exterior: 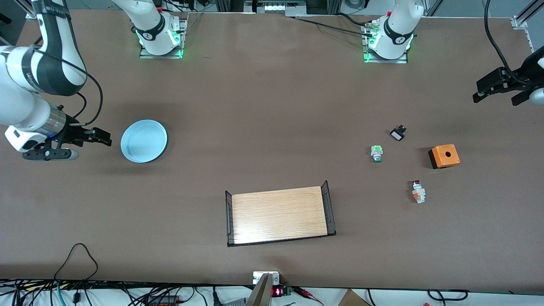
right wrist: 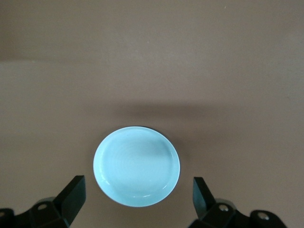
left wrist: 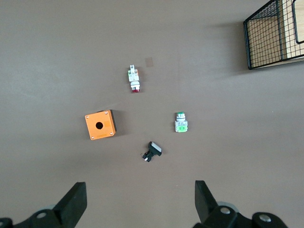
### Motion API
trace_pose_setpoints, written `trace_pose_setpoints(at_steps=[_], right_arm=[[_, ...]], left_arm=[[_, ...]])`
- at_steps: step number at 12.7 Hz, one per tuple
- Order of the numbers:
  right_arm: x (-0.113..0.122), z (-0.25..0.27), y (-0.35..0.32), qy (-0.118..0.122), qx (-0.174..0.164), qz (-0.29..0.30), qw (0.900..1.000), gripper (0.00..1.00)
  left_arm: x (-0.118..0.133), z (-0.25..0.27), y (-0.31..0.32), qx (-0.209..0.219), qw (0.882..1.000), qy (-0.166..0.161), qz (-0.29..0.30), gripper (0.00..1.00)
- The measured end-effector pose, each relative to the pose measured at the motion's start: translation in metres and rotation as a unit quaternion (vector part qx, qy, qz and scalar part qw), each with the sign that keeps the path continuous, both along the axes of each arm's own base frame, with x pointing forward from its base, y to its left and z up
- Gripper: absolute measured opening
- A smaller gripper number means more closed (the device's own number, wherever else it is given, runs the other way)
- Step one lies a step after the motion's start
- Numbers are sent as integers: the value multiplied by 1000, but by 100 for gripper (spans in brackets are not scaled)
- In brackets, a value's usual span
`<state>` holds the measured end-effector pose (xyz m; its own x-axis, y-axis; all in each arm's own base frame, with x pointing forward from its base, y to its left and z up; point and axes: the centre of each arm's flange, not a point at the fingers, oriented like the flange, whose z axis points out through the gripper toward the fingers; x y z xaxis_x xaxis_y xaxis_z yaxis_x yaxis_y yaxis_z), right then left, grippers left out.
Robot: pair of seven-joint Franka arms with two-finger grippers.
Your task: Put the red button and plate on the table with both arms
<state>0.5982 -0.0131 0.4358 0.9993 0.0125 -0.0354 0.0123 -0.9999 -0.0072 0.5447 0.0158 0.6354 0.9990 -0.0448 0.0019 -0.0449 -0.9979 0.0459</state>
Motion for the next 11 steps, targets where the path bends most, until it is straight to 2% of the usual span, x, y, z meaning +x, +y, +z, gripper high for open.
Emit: trace_pose_setpoints(at_steps=[5,9,11], right_arm=[[8,90,14,8,-4,-12,1000,100],[3,110,-36,21,-4,-44,999,100],[0,110,-46,28,-2,-32,999,100]], left_arm=[[0,0,0,0,1000,0,0,100],[0,0,0,0,1000,0,0,100],[0,0,0,0,1000,0,0,100]])
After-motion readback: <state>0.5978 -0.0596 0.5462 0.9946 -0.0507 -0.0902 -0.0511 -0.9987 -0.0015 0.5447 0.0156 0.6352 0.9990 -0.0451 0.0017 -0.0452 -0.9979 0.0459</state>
